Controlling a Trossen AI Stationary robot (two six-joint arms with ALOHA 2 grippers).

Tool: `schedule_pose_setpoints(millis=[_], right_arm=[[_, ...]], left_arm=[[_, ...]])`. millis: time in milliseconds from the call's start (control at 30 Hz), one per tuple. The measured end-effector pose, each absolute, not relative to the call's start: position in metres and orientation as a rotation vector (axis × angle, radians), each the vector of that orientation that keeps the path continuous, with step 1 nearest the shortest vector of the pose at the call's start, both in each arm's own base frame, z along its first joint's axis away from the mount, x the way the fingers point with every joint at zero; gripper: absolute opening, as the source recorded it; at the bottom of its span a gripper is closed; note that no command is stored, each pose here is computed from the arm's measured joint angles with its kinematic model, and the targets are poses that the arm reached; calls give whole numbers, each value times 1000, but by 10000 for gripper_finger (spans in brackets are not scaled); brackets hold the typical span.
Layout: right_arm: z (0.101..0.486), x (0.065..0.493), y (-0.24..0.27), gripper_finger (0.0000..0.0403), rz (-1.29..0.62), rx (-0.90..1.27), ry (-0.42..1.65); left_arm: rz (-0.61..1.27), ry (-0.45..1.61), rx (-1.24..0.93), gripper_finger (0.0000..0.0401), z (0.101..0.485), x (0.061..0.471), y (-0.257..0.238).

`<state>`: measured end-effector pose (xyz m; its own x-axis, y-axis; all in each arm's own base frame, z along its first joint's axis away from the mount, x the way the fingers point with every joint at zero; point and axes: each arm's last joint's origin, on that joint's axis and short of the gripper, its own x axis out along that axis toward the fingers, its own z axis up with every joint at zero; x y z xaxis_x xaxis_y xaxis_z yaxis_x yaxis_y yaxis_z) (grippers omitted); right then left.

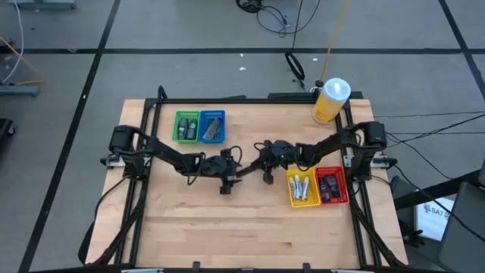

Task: Pick & Place Travel size toiletries
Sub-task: Put the black comb into the blue bin

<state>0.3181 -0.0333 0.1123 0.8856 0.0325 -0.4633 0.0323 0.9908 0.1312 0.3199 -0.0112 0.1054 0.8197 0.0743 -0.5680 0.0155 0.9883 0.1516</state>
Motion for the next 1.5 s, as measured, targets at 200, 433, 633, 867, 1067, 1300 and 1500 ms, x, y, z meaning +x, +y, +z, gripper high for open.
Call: schedule_pose_setpoints(millis=[200,433,633,867,1067,1300,1500], right_arm=[[133,304,-43,31,-93,338,564],[136,283,-62,111,-105,543,715],[122,282,-74,201,-74,705,753],[108,290,-76,263,-26,809,734],[105,291,-77,276,-28,825,729],[105,292,-76,260,-30,817,727],[105,293,-77,187,-34,804,706]], left_arm=[[-38,598,120,256,106,321,-15],[-82,629,161,149,124,312,-19],[-125,703,160,29,116,309,-11],[-113,717,137,17,100,313,1],[-145,724,120,3,84,316,3],[-134,699,102,2,72,320,4],[-124,674,102,11,71,322,4]])
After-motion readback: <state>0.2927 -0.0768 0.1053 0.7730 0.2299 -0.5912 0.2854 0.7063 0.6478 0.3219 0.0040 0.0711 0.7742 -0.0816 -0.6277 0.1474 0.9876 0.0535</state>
